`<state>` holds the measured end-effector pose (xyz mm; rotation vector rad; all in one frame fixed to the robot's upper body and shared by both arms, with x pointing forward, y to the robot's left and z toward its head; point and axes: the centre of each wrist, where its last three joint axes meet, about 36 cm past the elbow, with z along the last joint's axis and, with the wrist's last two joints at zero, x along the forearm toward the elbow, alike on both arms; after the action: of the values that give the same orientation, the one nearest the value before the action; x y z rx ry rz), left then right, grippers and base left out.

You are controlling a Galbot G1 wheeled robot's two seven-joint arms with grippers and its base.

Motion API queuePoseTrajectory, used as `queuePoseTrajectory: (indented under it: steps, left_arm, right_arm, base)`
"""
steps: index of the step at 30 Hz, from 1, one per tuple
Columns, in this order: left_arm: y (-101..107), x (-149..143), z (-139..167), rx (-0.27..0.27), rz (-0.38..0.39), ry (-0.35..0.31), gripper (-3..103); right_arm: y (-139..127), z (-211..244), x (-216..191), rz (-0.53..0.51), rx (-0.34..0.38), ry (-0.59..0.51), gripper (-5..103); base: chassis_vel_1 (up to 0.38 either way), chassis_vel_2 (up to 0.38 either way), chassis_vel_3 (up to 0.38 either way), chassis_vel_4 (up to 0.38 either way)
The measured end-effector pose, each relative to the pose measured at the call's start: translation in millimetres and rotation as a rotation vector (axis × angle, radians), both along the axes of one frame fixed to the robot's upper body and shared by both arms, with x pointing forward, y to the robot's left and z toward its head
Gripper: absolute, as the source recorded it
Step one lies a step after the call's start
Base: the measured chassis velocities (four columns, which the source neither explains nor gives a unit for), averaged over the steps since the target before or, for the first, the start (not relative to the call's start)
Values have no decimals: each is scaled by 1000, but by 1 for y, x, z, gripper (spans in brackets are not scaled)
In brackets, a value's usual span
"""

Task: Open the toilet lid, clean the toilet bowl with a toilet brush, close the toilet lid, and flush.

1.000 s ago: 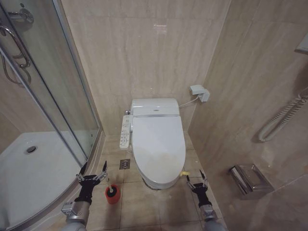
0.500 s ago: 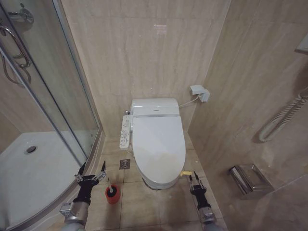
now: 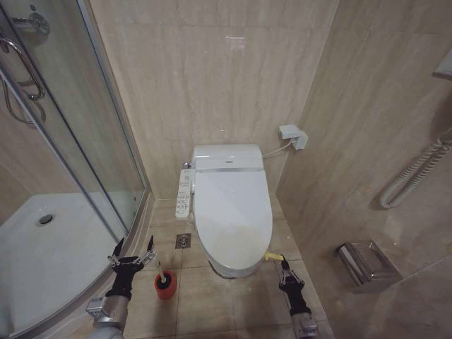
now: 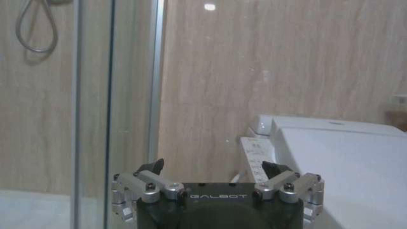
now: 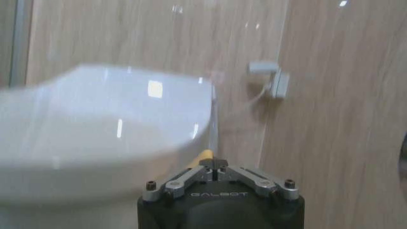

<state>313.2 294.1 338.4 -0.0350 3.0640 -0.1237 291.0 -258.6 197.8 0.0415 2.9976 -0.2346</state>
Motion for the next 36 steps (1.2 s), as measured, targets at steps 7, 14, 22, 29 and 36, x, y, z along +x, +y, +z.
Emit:
queuePoseTrajectory:
  steps: [7,14,22,29,36]
  left_arm:
    - [14,4,-2,10,27,4,100]
    - [19,3,-5,15,38,16,100]
    - [22,0,-11,29,46,36,100]
    - [29,-7,-16,49,61,58,100]
    - [32,-9,-21,59,76,71,100]
  right_arm:
    - [7,57,-4,-5,34,-149,0]
    - [14,117,15,2,93,-264,0]
    - [23,199,62,8,215,-348,0]
    - [0,218,112,-9,205,-388,0]
    - [-30,229,152,-26,193,-400,0]
  base:
    - [0,0,0,0]
    - [0,0,0,0]
    - [0,0,0,0]
    - [0,0,0,0]
    - [0,0,0,0]
